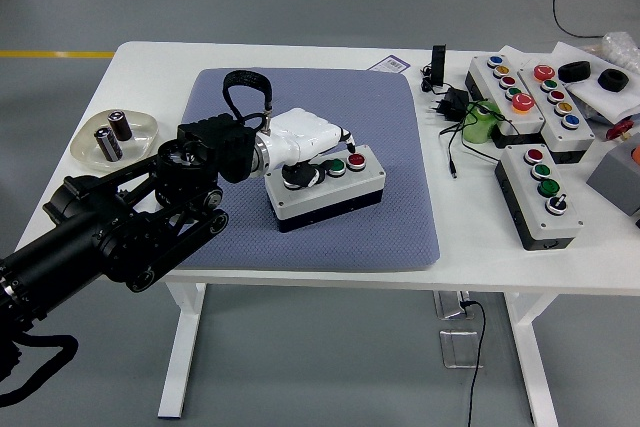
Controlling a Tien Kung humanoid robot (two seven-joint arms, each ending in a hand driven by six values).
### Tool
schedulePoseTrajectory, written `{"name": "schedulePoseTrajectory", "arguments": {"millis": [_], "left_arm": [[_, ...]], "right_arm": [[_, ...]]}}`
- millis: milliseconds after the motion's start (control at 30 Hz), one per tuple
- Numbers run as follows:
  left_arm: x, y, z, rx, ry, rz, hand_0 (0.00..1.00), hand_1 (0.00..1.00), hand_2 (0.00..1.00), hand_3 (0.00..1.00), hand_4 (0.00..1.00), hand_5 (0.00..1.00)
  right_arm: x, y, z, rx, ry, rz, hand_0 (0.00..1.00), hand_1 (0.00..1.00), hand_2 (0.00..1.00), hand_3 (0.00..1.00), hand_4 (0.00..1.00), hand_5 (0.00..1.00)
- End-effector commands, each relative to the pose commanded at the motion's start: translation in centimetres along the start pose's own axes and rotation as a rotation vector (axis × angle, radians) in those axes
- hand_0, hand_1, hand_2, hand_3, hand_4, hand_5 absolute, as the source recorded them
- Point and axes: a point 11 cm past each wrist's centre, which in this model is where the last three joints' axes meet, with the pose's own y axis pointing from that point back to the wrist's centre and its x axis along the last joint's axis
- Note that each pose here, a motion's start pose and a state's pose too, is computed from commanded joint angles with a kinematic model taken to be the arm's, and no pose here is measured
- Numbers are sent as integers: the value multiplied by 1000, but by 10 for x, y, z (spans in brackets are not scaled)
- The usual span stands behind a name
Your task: Pick up the button,place it on the desk,press the button,press the button
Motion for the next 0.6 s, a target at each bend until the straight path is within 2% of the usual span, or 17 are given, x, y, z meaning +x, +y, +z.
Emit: {"name": "schedulePoseTrajectory", "arguments": {"millis": [267, 600], "left_arm": [[-3, -4, 8, -17, -7, -8, 2, 2, 12, 802, 348, 2], [-11, -10, 10, -10, -15, -40, 2, 2, 11, 802, 347, 2]], "right_arm": [[1, 0, 0, -1, 2, 2, 635, 538, 565, 634, 234, 241], [1, 0, 0, 0, 1, 1, 635, 538, 565, 635, 234, 240]]}}
